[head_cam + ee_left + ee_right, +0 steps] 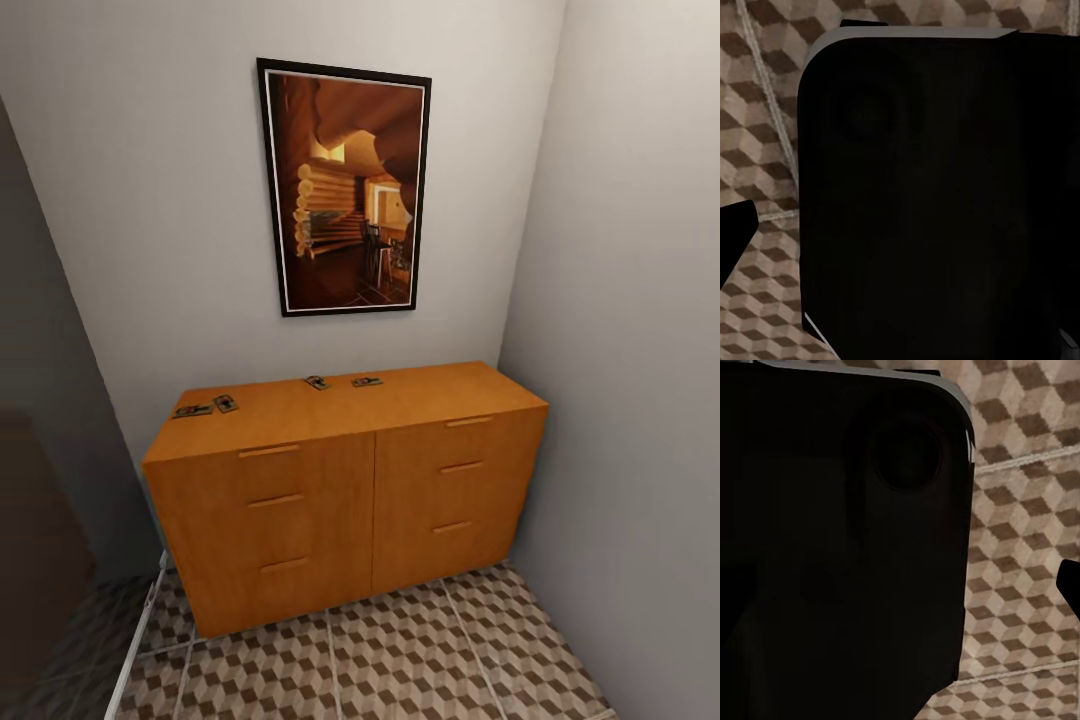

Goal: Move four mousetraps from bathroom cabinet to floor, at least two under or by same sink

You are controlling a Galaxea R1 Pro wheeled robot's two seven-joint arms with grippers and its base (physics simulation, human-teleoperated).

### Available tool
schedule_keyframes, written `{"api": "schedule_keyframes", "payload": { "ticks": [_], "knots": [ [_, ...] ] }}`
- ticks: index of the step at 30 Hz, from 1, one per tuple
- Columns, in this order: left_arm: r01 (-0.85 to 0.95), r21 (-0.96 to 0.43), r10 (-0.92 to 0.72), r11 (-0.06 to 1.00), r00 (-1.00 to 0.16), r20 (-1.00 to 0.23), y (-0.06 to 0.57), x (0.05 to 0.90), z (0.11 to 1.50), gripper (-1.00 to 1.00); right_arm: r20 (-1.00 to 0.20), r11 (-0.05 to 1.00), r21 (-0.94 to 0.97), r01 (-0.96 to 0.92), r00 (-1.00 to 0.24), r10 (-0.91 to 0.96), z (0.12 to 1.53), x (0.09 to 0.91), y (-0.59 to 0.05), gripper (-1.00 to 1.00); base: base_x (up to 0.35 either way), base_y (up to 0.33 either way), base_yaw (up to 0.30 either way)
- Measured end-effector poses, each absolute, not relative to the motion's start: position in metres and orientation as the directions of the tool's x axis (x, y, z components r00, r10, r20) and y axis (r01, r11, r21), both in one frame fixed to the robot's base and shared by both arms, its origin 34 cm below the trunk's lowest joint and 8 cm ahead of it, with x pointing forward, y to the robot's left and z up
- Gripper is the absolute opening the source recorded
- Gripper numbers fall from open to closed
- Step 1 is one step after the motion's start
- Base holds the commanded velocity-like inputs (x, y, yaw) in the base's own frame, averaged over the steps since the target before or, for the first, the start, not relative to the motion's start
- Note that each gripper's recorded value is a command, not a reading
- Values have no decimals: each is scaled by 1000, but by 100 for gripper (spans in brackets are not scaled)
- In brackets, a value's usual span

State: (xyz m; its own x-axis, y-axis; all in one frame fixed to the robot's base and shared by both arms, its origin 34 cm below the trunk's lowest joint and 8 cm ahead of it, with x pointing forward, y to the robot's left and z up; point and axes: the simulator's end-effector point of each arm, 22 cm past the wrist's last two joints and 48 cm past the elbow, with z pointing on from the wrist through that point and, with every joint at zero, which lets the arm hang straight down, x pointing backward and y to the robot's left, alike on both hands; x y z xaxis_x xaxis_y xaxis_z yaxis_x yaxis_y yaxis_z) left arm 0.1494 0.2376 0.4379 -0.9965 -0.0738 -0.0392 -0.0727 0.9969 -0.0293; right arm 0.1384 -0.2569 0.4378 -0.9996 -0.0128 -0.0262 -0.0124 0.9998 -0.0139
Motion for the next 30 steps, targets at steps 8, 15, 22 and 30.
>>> {"api": "schedule_keyframes", "payload": {
  "ticks": [8, 15, 22, 30],
  "knots": [
    [-73, -29, -74, 997, -996, -39, 238, 150, 438, 100, -26, 1000, -14, -12, -1000, -13, 438, 138, -257, 100, 0, 0, 201],
    [-73, -29, -74, 997, -996, -39, 238, 150, 438, 100, -26, 1000, -14, -12, -1000, -13, 438, 138, -257, 100, 0, 0, 217],
    [-73, -29, -74, 997, -996, -39, 238, 150, 438, 100, -26, 1000, -14, -12, -1000, -13, 438, 138, -257, 100, 0, 0, 56],
    [-73, -29, -74, 997, -996, -39, 238, 150, 438, 100, -26, 1000, -14, -13, -1000, -13, 438, 138, -257, 100, 23, 0, 5]
  ]
}}
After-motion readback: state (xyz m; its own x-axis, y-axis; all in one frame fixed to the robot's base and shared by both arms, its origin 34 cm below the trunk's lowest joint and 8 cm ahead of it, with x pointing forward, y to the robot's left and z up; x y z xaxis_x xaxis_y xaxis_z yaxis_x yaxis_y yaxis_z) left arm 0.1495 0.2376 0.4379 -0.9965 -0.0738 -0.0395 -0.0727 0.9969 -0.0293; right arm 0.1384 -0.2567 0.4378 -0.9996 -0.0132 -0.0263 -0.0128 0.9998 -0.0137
